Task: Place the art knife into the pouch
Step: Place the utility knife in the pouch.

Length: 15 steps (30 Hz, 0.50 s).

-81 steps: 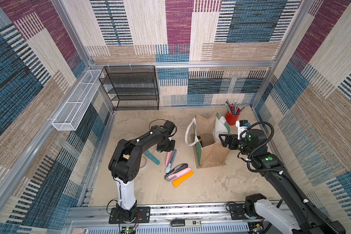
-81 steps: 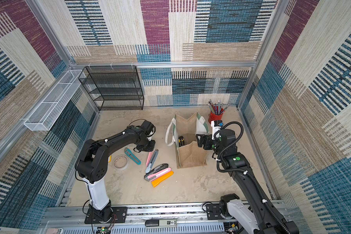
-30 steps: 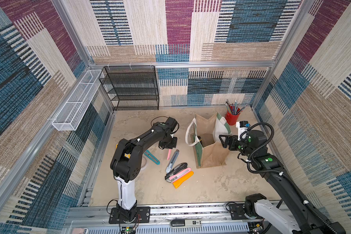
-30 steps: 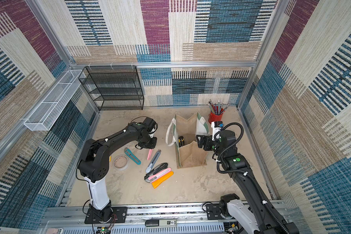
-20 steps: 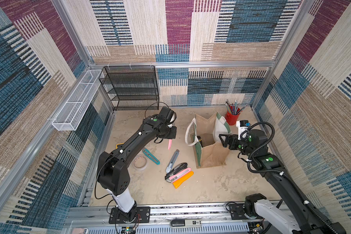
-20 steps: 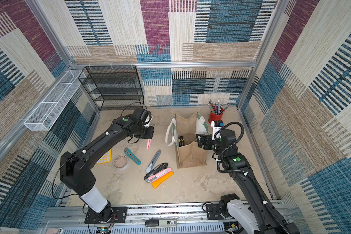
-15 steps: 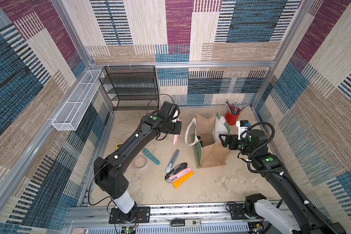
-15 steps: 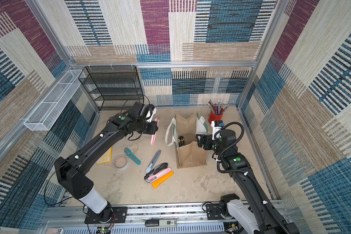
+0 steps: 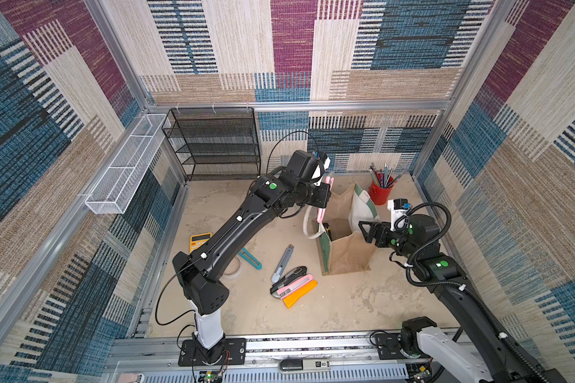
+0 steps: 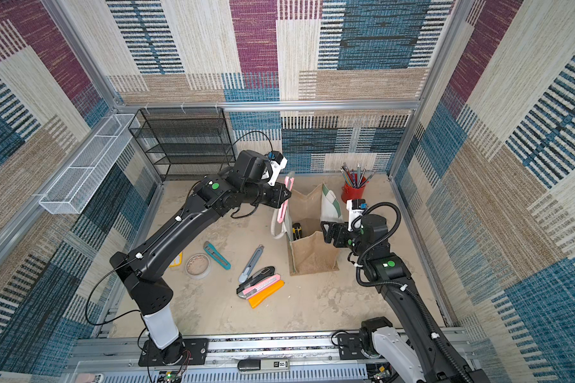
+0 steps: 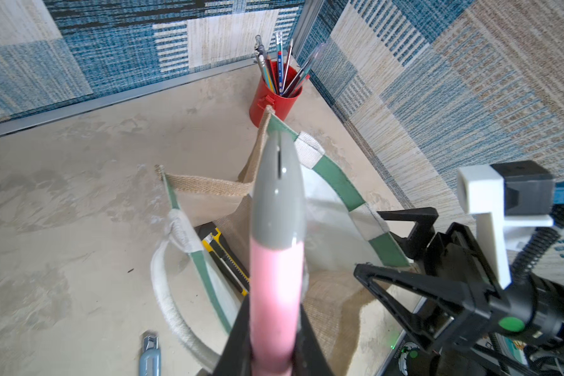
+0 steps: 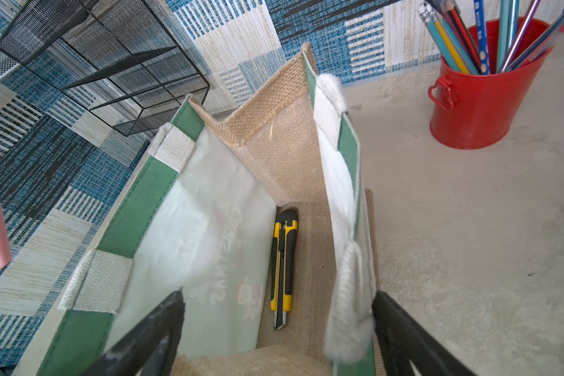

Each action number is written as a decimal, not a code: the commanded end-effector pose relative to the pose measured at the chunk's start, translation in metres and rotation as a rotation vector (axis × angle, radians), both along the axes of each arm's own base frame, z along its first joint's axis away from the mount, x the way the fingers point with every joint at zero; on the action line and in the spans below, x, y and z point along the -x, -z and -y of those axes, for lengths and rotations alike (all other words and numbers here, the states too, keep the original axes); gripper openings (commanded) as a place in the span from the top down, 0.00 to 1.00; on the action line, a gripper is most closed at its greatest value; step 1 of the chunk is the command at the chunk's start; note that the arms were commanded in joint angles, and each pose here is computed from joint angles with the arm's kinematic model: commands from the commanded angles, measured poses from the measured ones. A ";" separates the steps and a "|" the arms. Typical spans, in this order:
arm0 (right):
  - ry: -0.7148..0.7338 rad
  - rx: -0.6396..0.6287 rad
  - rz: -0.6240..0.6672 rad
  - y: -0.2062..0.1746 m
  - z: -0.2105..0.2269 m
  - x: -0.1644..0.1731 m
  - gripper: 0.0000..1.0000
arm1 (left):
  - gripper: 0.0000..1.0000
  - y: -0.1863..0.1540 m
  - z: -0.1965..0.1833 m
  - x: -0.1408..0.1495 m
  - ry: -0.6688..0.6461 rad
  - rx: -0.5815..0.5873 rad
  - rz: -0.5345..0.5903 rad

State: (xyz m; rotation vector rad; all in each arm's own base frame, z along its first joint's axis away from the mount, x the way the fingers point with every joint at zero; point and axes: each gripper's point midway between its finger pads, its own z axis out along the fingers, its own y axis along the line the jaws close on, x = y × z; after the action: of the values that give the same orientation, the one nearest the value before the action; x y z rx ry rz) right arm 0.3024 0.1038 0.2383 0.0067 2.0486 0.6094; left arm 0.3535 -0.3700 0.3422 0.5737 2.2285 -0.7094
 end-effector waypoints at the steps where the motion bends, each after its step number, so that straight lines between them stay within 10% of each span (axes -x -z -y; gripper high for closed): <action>1: -0.016 -0.040 0.029 -0.010 -0.005 0.001 0.09 | 1.00 -0.006 0.018 -0.008 0.010 0.048 0.033; 10: -0.017 -0.042 0.043 -0.012 -0.003 0.010 0.09 | 1.00 0.029 0.046 -0.023 0.047 0.014 -0.010; 15: -0.003 -0.033 0.050 -0.013 0.001 0.015 0.01 | 0.65 0.032 0.054 -0.023 0.079 0.009 -0.003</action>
State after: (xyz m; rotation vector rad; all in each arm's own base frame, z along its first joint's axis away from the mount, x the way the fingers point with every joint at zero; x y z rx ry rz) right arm 0.2882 0.1047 0.2476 0.0014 2.0042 0.6458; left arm 0.3767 -0.4168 0.3021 0.6276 2.2540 -0.7356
